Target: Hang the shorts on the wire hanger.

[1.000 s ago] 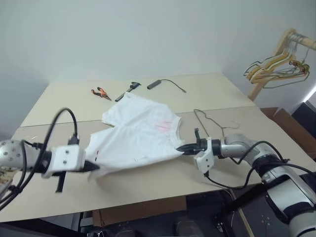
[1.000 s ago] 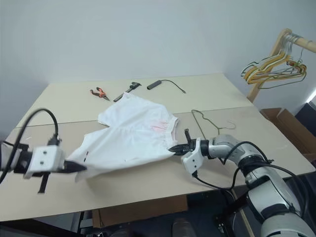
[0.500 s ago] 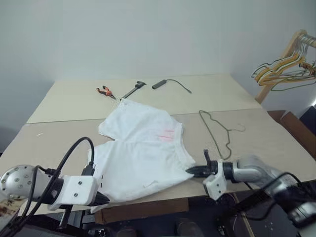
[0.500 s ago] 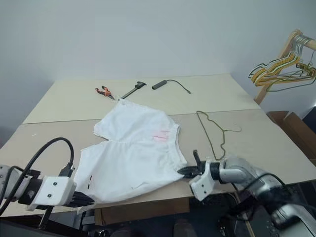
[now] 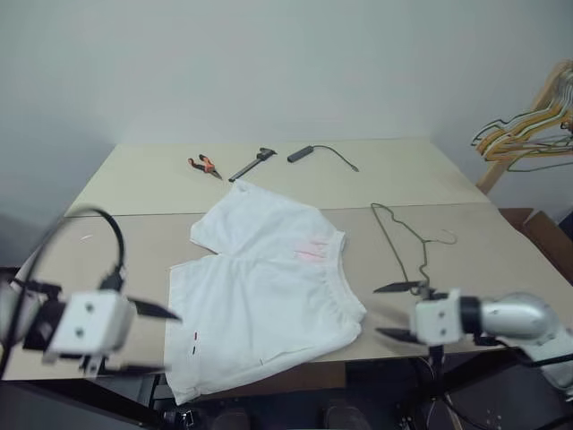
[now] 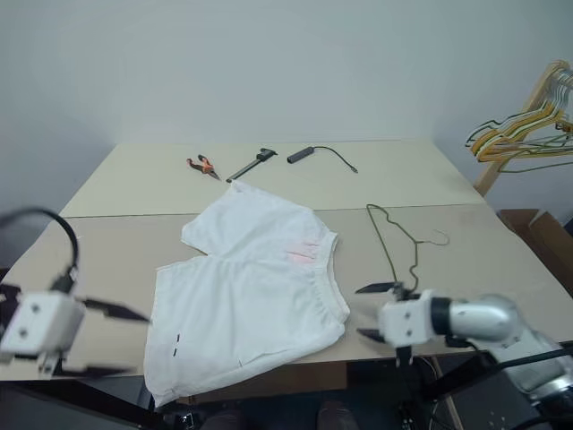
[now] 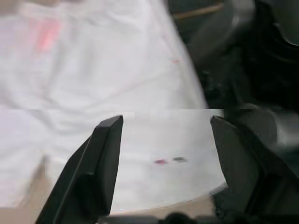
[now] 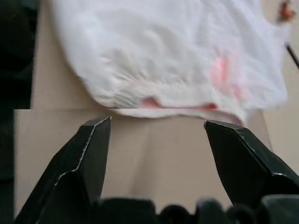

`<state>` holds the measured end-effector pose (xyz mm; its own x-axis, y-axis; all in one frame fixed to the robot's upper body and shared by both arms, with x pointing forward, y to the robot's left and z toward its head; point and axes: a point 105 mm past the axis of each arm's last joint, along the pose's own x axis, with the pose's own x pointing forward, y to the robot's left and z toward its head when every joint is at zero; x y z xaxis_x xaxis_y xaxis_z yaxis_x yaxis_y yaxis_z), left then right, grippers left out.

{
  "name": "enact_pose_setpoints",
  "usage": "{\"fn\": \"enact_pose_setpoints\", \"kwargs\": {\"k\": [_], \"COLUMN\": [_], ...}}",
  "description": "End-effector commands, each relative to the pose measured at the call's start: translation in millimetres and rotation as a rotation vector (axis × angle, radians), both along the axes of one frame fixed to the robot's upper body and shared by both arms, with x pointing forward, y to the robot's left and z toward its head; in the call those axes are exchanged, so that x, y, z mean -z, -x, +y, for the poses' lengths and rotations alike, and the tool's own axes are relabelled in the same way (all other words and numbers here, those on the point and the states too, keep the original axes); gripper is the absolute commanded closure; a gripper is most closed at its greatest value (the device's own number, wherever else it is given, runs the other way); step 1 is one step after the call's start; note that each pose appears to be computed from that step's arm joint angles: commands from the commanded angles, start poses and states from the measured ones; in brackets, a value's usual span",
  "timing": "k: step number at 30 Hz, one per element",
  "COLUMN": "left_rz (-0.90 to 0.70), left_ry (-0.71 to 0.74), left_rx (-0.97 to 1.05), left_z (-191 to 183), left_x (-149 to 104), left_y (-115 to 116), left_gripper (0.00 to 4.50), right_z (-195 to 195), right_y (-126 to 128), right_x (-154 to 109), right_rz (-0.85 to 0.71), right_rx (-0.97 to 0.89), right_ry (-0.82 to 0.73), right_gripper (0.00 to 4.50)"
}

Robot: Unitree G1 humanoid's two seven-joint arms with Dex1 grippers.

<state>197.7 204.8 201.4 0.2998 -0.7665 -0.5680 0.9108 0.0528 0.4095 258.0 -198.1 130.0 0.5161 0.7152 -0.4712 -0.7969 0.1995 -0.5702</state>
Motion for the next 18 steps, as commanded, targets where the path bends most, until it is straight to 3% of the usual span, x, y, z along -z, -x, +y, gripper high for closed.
{"fn": "enact_pose_setpoints", "kwargs": {"k": [1,4,8,17,18], "left_rz": [-0.060,-0.071,-0.007,0.069,0.071], "left_ry": [0.237,0.418,0.548,0.545,0.544], "left_rx": [-0.078,-0.108,-0.061,0.009,0.010], "left_z": [-20,-41,-70,-81,-81], "left_x": [-15,-26,-32,-24,-24], "left_y": [-28,-45,-52,-51,-50], "left_gripper": [1.26,1.26,1.26,1.26,1.26], "right_z": [-20,-40,-64,-79,-83], "right_y": [-29,-53,-75,-93,-94], "right_x": [-21,-10,22,62,65], "right_rz": [-0.026,0.025,0.191,0.403,0.420], "right_rx": [0.232,0.469,0.793,1.047,1.072], "right_ry": [-0.095,-0.066,-0.001,0.063,0.060], "right_gripper": [0.72,0.72,0.72,0.72,0.89]}}
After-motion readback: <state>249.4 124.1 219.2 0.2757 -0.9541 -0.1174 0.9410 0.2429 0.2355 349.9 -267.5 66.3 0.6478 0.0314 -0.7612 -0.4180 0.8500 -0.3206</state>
